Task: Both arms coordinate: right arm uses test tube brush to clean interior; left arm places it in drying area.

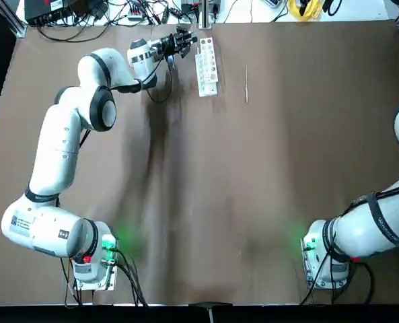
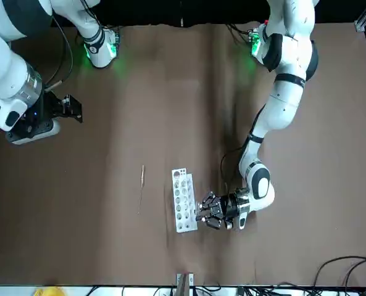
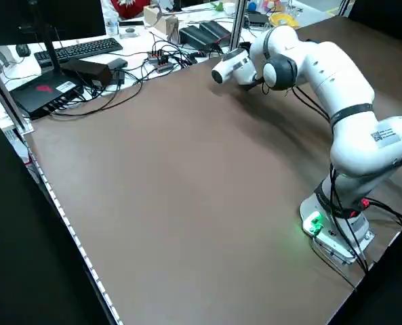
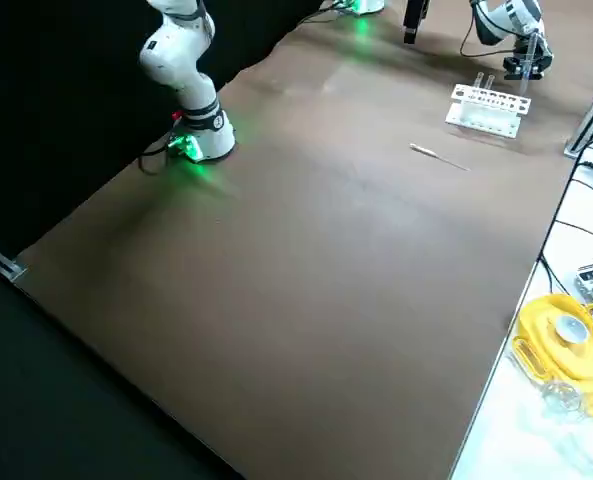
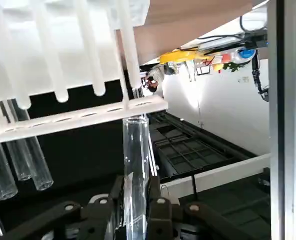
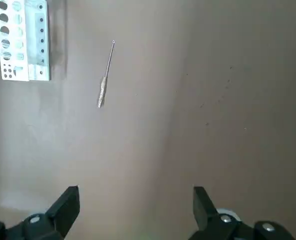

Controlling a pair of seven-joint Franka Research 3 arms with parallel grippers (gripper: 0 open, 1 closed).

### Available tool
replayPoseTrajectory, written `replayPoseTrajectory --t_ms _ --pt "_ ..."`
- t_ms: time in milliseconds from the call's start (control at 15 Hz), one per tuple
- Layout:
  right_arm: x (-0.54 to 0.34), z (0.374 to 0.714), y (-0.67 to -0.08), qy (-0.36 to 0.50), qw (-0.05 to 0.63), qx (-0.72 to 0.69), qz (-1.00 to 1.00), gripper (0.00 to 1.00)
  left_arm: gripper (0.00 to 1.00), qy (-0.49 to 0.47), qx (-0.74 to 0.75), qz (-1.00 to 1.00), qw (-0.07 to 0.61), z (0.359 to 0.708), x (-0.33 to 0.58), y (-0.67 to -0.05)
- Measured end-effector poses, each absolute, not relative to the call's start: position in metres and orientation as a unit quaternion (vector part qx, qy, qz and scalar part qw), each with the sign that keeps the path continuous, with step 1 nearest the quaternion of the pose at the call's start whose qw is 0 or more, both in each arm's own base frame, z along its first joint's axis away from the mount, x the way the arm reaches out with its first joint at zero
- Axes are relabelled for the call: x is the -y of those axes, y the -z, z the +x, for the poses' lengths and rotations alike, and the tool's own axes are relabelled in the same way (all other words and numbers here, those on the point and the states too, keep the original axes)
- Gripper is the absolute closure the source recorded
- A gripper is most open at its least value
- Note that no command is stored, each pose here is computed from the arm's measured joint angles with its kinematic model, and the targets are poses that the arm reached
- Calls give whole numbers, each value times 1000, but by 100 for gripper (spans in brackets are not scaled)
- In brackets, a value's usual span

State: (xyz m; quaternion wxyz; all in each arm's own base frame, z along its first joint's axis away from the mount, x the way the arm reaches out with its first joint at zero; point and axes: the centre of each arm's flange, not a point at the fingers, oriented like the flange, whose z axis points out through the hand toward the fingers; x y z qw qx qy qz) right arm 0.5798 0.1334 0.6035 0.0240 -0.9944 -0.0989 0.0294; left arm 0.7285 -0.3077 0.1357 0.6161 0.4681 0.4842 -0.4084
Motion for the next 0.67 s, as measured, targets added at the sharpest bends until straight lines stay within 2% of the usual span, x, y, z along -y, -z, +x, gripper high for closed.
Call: replayPoseTrajectory --t_ms 667 --pt "-133 580 -604 -29 24 99 -994 0 76 399 -497 449 626 730 310 -133"
